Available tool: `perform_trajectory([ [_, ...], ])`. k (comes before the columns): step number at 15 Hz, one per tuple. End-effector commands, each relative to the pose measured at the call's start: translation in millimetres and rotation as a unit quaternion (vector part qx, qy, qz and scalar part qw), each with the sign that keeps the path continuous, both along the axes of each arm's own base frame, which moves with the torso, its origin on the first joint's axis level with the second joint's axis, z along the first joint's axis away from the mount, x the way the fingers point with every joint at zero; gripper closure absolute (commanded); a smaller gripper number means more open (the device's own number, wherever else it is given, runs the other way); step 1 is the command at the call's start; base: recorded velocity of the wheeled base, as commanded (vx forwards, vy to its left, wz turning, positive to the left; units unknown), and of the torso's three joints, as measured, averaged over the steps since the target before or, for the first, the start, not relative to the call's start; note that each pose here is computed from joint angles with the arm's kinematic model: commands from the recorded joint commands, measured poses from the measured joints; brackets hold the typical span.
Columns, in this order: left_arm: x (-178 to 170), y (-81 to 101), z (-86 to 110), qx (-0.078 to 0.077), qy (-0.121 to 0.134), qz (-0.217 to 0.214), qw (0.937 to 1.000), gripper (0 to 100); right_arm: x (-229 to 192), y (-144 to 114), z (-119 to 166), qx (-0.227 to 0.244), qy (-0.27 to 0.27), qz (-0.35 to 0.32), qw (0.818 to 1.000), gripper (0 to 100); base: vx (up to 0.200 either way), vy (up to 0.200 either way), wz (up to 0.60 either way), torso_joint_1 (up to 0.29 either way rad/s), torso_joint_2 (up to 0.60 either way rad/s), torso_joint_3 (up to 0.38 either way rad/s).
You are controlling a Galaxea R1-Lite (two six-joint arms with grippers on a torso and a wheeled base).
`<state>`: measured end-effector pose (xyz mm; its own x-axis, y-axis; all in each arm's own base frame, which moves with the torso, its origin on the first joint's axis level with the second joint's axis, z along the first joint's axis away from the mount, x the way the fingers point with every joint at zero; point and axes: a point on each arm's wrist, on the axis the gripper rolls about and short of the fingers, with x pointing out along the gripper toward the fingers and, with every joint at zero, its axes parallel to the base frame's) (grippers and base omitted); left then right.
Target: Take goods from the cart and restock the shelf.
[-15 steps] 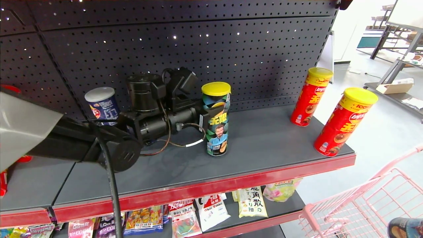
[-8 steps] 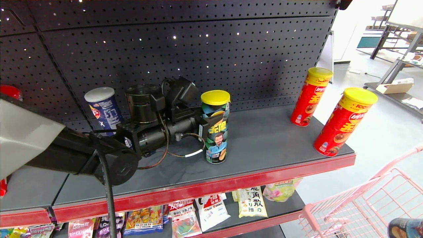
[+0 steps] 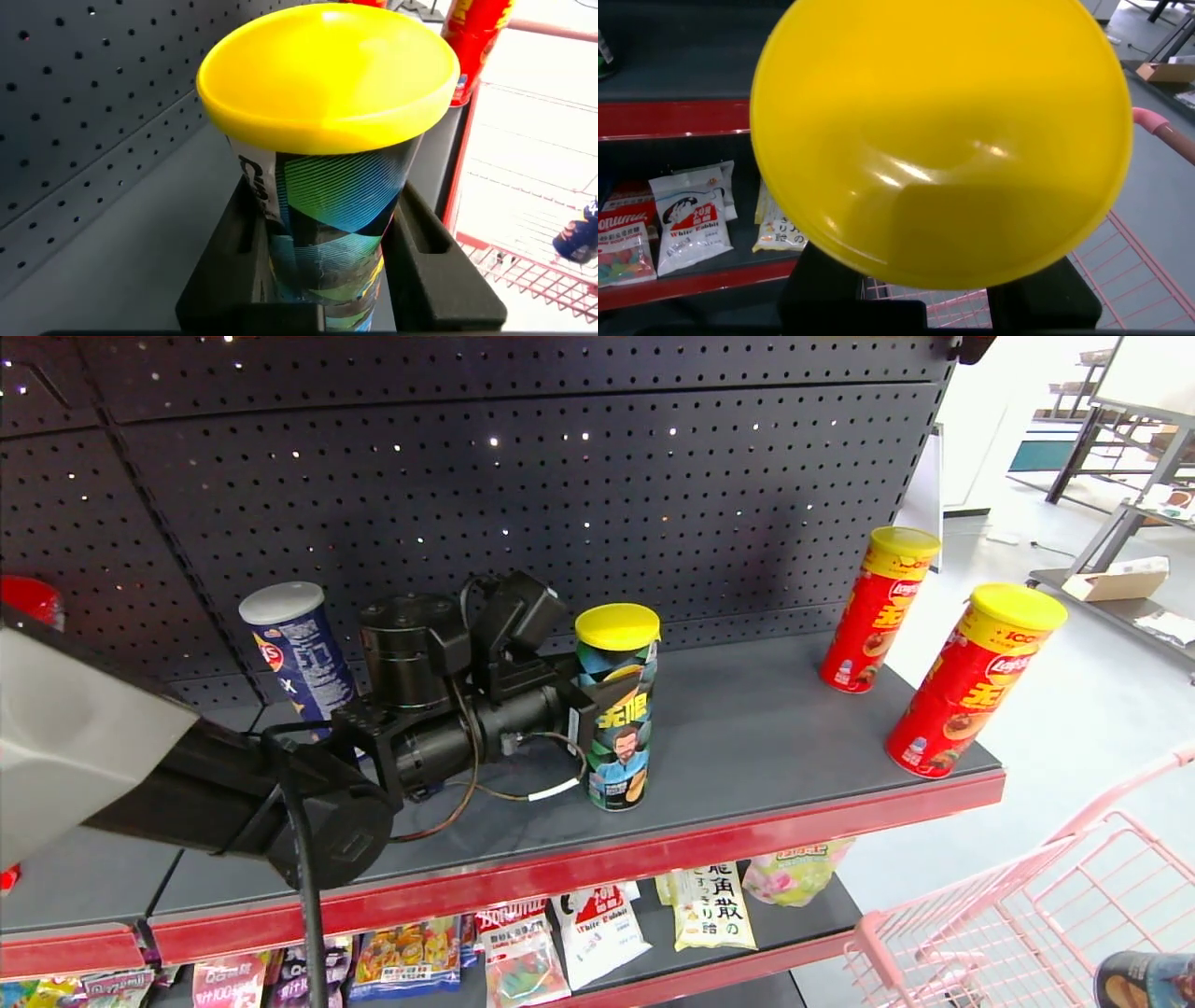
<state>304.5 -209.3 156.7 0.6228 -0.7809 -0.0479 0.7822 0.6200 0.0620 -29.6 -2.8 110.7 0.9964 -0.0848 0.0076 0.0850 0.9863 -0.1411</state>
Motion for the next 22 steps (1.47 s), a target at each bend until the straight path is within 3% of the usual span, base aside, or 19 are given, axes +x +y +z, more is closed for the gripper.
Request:
perform_trajectory([
  [1,-1.4,-0.3,0.4,0.000,0.002,-0.002,1.0000,100,0.1,0.0,-0.3,0.000,0.001,0.000,1.000,100,0.000,0.000,0.00,0.000,0.00,0.000],
  [5,-9.7,-2.1,8.6,-0.006,-0.005,-0.010,0.9999,100,0.0,0.0,-0.4,0.000,0.000,0.000,1.000,100,0.000,0.000,0.00,0.000,0.00,0.000],
  [9,-18.4,2.0,0.7,0.005,0.007,-0.011,0.9999,100,-0.5,0.0,0.0,0.000,-0.002,-0.001,1.000,100,0.000,0.000,0.00,0.000,0.00,0.000],
  [14,-21.2,2.2,-0.5,-0.003,-0.003,0.003,1.0000,100,-1.2,0.0,-0.2,0.000,-0.005,-0.001,1.000,100,0.000,0.000,0.00,0.000,0.00,0.000],
  [22,-31.9,0.4,-5.3,0.002,0.007,-0.015,0.9999,100,-1.4,0.0,-0.3,0.000,-0.006,-0.001,1.000,100,0.000,0.000,0.00,0.000,0.00,0.000],
])
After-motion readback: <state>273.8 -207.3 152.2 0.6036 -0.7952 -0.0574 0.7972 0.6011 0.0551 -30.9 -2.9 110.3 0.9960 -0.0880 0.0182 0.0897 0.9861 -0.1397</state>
